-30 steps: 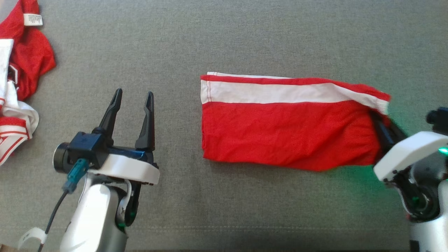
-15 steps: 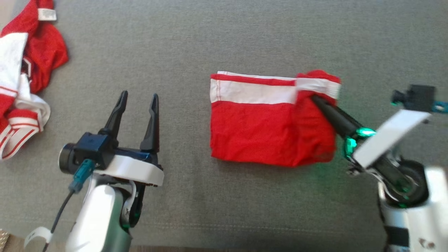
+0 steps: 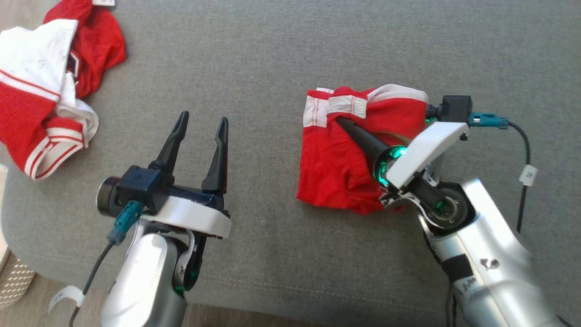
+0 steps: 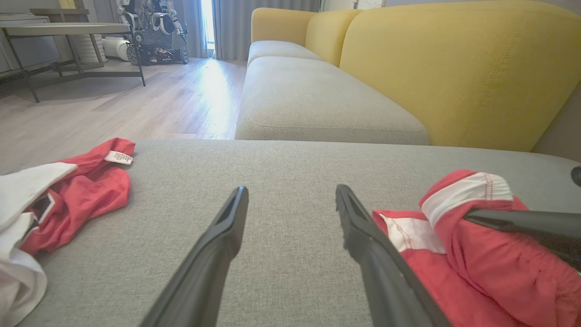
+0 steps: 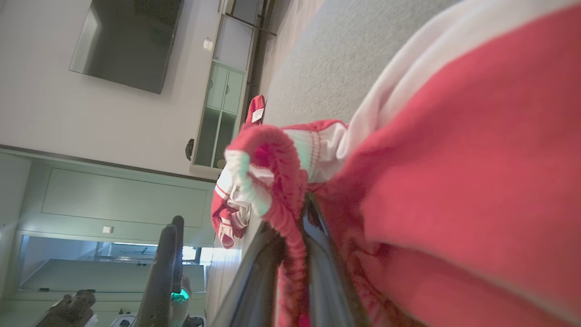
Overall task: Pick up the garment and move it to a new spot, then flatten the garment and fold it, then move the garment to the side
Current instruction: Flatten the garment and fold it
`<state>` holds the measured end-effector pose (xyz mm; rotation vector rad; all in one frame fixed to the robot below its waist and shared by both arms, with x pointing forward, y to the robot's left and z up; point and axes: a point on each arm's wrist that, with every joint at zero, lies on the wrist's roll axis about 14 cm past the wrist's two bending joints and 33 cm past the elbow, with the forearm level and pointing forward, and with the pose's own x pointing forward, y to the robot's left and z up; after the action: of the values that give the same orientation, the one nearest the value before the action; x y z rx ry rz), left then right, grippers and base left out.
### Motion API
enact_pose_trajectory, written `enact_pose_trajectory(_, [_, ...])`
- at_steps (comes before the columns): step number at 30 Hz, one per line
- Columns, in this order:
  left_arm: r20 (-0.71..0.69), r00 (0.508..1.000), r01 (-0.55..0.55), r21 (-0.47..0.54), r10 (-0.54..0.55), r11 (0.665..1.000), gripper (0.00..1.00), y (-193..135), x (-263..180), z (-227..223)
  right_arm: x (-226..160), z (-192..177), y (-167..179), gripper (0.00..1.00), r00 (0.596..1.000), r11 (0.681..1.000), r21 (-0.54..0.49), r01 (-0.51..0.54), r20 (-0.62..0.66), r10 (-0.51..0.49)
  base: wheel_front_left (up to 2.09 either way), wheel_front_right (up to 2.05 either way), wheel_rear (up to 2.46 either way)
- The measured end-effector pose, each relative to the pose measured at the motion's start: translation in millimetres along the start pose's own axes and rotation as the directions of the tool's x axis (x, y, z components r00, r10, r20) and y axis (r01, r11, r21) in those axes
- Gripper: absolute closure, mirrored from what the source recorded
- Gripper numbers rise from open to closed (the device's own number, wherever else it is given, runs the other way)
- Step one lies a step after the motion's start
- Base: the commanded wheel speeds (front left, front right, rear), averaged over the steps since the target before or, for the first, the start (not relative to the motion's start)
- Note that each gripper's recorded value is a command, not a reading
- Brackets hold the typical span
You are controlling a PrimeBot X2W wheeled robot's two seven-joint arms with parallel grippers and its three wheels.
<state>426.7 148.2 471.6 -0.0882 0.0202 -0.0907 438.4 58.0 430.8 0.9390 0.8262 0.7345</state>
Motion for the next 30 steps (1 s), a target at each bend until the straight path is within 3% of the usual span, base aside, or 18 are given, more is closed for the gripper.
enact_pose_trajectory(1, [0.001, 1.000, -0.002, 0.000, 0.002, 1.000, 0.00, 0.4, -0.4, 0.4, 2.9, -0.6, -1.6, 1.00, 1.000, 1.000, -0.009, 0.009, 0.002, -0.009, 0.00, 0.00, 0.00])
enact_pose_trajectory(2, [0.001, 1.000, -0.003, 0.000, 0.003, 1.000, 0.00, 0.8, -0.7, 0.5, 5.0, -1.4, -2.5, 0.76, 1.000, 1.000, -0.020, 0.015, 0.001, -0.015, 0.00, 0.00, 0.00])
enact_pose_trajectory(4, [0.001, 1.000, -0.004, 0.000, 0.004, 1.000, 0.00, 0.8, -0.7, 0.5, 6.5, -1.6, -2.1, 0.00, 1.000, 1.000, -0.023, 0.015, 0.004, -0.015, 0.00, 0.00, 0.00])
enact_pose_trajectory(13, [0.010, 1.000, 0.026, 0.008, -0.026, 1.000, 0.00, -8.6, 4.7, 1.8, -2.1, 17.6, 23.4, 0.00, 0.992, 0.994, -0.106, -0.037, 0.119, 0.050, 0.00, 0.00, 0.00])
enact_pose_trajectory(16, [0.013, 0.999, 0.041, 0.003, -0.041, 0.999, 0.00, -14.0, 6.4, 2.3, -16.3, 39.0, 36.3, 0.00, 0.973, 0.988, -0.138, -0.064, 0.211, 0.092, 0.00, 0.00, 0.00])
enact_pose_trajectory(20, [0.018, 0.998, 0.062, -0.001, -0.062, 0.998, 0.00, -21.5, 7.7, 3.5, -49.6, 68.9, 28.3, 0.00, 0.937, 0.986, -0.167, -0.018, 0.342, 0.076, 0.00, 0.00, 0.00])
enact_pose_trajectory(24, [0.034, 0.996, 0.082, -0.002, -0.082, 0.997, 0.00, -28.0, 10.1, 8.1, -92.5, 93.7, 7.3, 0.00, 0.878, 0.977, -0.195, 0.090, 0.478, 0.014, 0.00, 0.00, 0.00])
enact_pose_trajectory(30, [0.026, 0.996, 0.088, 0.005, -0.088, 0.996, 0.00, -28.1, 5.4, 6.1, -164.1, 118.5, -24.3, 0.00, 0.748, 0.929, -0.218, 0.298, 0.658, -0.086, 0.00, 0.00, 0.00])
